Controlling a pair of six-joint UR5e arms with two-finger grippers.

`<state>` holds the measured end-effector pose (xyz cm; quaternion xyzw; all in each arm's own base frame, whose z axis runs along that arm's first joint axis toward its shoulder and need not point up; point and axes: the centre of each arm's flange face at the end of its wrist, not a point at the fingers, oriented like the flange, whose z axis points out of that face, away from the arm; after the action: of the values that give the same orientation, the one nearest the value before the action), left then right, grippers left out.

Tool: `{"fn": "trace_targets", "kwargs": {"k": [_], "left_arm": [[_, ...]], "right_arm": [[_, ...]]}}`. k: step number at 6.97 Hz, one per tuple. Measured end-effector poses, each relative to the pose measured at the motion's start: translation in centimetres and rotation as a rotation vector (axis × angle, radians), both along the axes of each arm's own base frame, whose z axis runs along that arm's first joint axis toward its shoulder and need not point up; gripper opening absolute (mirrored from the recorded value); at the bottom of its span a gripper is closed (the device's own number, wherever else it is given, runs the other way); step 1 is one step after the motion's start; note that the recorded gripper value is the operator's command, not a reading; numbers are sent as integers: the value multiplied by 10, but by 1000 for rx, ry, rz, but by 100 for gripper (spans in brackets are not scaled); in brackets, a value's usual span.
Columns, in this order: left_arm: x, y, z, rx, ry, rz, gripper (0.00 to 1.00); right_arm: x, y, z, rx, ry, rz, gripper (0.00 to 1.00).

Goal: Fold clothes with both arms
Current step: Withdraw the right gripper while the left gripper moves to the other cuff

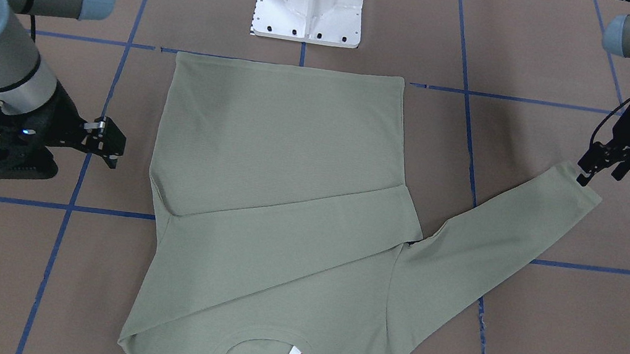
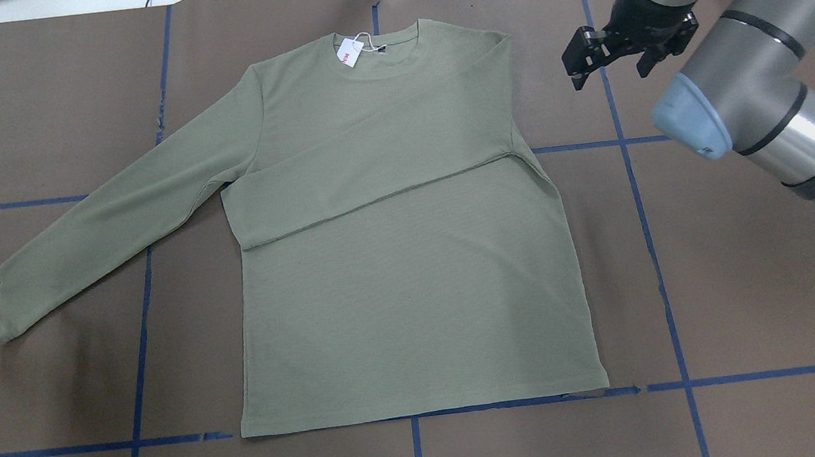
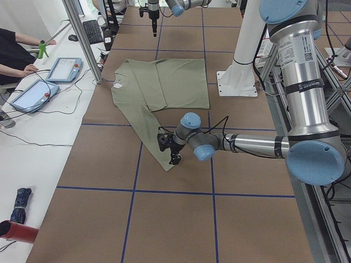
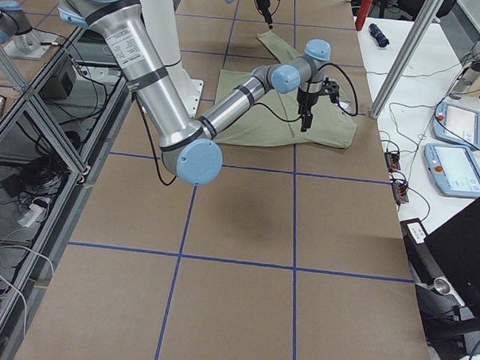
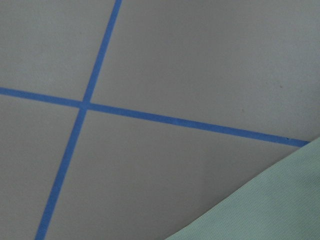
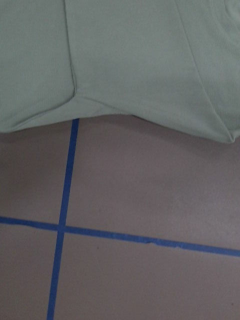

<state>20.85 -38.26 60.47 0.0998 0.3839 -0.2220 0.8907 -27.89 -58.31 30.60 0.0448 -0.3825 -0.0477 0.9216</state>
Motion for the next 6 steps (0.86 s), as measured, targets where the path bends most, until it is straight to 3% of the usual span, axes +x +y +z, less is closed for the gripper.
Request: {"fn": "trace_targets", "kwargs": {"k": [2,5,6], "left_arm": [[13,5,11,-33,-32,-21,100],[21,-2,34,-56,-73,-32,98],[23,-3,36,-58,-73,-31,89]], "right_arm": [[27,10,29,10,14,-19,100],[32,15,32,14,15,-21,100],[33,15,31,16,13,-20,100]]}}
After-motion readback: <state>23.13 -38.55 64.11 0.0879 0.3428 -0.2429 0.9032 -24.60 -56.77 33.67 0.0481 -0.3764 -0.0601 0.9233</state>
